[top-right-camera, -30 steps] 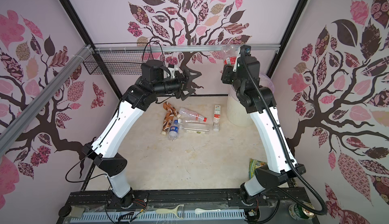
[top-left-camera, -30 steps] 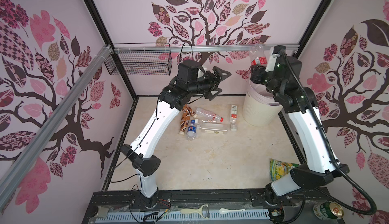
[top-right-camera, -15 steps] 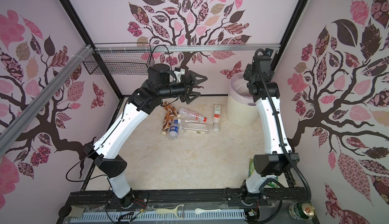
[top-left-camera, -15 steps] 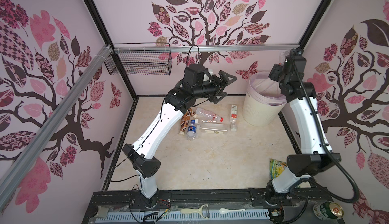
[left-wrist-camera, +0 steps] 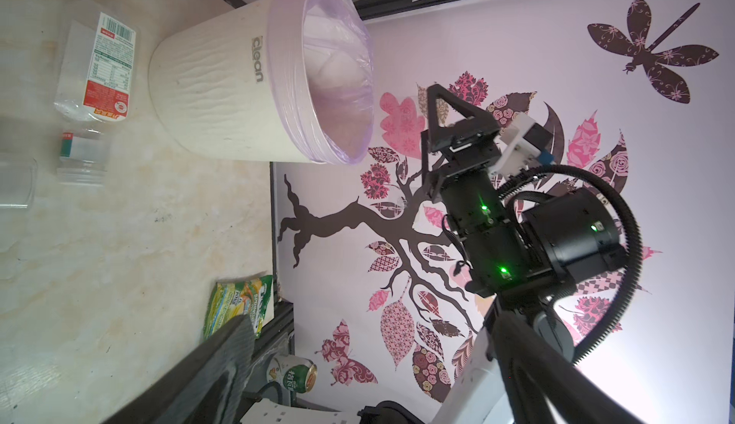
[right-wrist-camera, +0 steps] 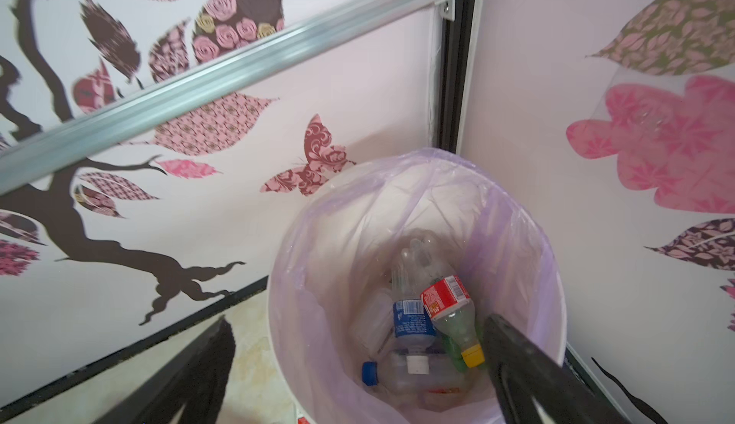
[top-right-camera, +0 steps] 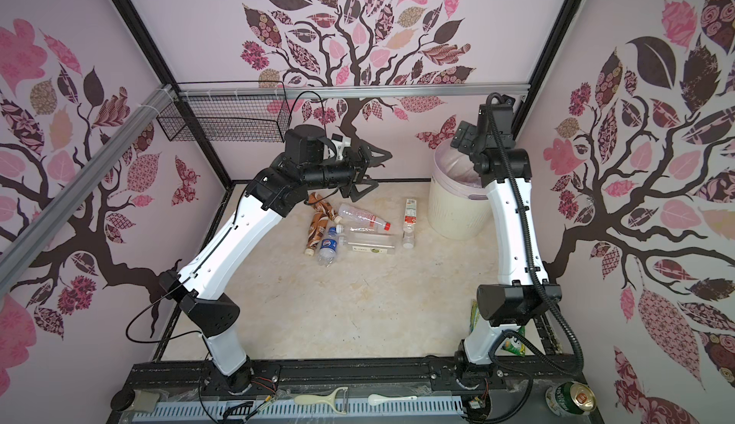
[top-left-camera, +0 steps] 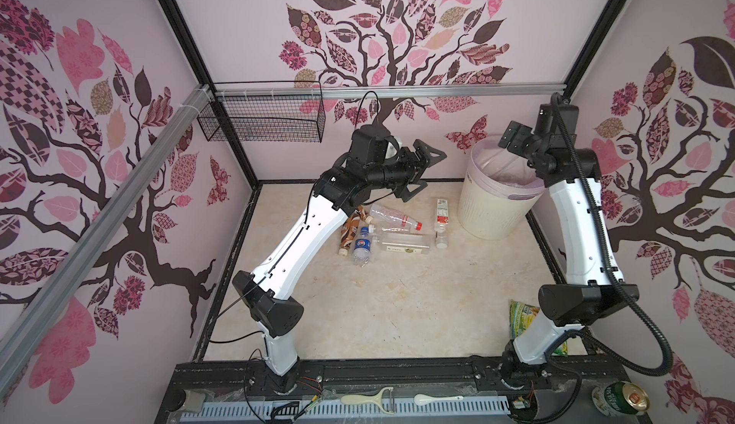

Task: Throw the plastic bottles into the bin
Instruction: 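Move both grippers back over the bottle pile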

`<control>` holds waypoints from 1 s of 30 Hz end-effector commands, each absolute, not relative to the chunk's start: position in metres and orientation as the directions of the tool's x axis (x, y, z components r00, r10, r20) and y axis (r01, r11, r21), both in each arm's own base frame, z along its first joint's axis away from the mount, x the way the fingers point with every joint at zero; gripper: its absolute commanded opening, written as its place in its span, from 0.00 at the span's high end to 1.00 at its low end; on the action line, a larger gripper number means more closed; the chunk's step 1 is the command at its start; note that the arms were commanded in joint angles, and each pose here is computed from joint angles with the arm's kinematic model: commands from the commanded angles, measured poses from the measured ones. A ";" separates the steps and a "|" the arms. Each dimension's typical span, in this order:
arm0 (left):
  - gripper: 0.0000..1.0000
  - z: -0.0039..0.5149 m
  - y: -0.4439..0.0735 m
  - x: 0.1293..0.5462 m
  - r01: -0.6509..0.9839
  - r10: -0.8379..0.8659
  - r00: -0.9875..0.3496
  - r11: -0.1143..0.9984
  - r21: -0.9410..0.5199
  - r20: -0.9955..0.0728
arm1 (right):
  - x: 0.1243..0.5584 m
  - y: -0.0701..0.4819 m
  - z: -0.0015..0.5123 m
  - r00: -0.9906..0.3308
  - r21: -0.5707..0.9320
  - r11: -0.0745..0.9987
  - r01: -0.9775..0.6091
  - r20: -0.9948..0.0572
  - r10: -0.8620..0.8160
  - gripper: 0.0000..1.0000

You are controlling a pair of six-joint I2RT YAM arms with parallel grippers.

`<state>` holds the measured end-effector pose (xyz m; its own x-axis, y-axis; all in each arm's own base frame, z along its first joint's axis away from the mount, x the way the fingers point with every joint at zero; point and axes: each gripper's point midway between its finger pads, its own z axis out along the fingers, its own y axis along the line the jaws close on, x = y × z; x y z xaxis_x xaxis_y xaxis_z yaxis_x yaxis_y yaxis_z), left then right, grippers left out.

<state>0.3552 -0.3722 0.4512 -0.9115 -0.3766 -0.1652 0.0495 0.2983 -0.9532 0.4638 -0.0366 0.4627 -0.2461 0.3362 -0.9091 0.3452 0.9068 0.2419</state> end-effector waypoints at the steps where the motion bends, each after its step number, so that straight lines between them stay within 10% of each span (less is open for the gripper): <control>1: 0.02 0.436 -0.361 0.357 0.029 -0.379 -0.910 0.342 -0.939 -0.167 | 0.444 -0.025 0.477 -0.239 0.304 0.901 0.309 -0.892 0.383 0.00; 17: 0.02 0.279 -0.242 0.373 -0.307 -0.507 -0.850 0.699 -0.646 -0.145 | 0.396 0.160 0.369 -0.535 0.251 0.967 -0.048 -0.824 0.188 0.00; 30: 0.02 0.170 -0.198 0.350 -0.339 -0.412 -0.900 0.867 -0.366 -0.143 | 0.350 0.179 0.293 -0.694 0.300 0.943 -0.143 -0.710 0.121 0.01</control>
